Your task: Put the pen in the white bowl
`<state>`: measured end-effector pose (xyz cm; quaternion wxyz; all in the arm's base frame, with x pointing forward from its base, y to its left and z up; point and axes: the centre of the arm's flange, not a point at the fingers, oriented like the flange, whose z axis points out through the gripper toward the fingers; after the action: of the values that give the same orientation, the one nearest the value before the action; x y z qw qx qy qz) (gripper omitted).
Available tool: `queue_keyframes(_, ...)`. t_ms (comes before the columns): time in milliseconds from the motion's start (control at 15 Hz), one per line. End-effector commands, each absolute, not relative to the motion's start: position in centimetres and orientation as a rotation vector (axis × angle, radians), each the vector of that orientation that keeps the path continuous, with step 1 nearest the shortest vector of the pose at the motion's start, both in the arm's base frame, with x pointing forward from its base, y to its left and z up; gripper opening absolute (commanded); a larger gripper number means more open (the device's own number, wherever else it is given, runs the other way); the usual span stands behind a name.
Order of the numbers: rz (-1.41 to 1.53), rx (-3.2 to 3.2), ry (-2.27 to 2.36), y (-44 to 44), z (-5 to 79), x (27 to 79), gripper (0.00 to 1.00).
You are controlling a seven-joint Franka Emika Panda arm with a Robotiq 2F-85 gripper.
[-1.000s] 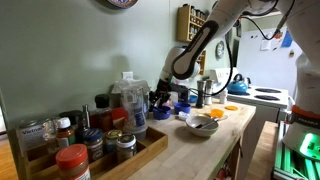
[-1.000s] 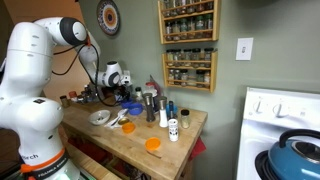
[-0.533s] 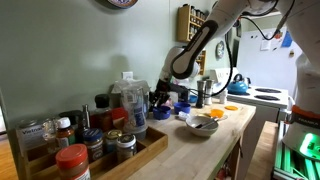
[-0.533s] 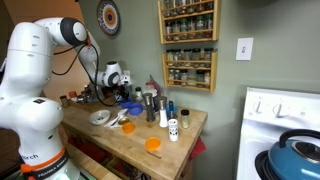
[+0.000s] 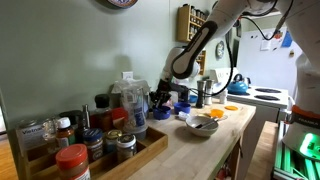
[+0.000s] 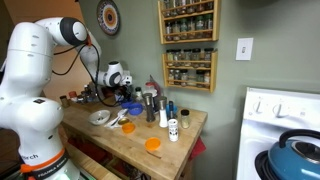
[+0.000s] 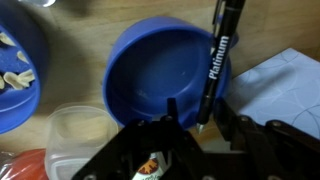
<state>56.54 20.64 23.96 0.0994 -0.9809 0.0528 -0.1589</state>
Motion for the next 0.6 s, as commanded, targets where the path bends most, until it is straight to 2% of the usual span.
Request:
queue_keyframes(0,-0.406,-2.911,0.185,20.8,23.7,56.1,0.18)
queue_keyframes(67,-0.39,-2.908,0.178,20.9,23.7,56.0,0.16)
queue_keyframes(133,-0.374,-2.904,0.169,21.1,23.7,55.9,0.0)
queue_keyframes(267,-0.372,-2.898,0.173,21.4,23.8,55.6,0.04)
queue_keyframes(533,-0.495,-2.773,0.113,22.1,27.7,54.6,0.03)
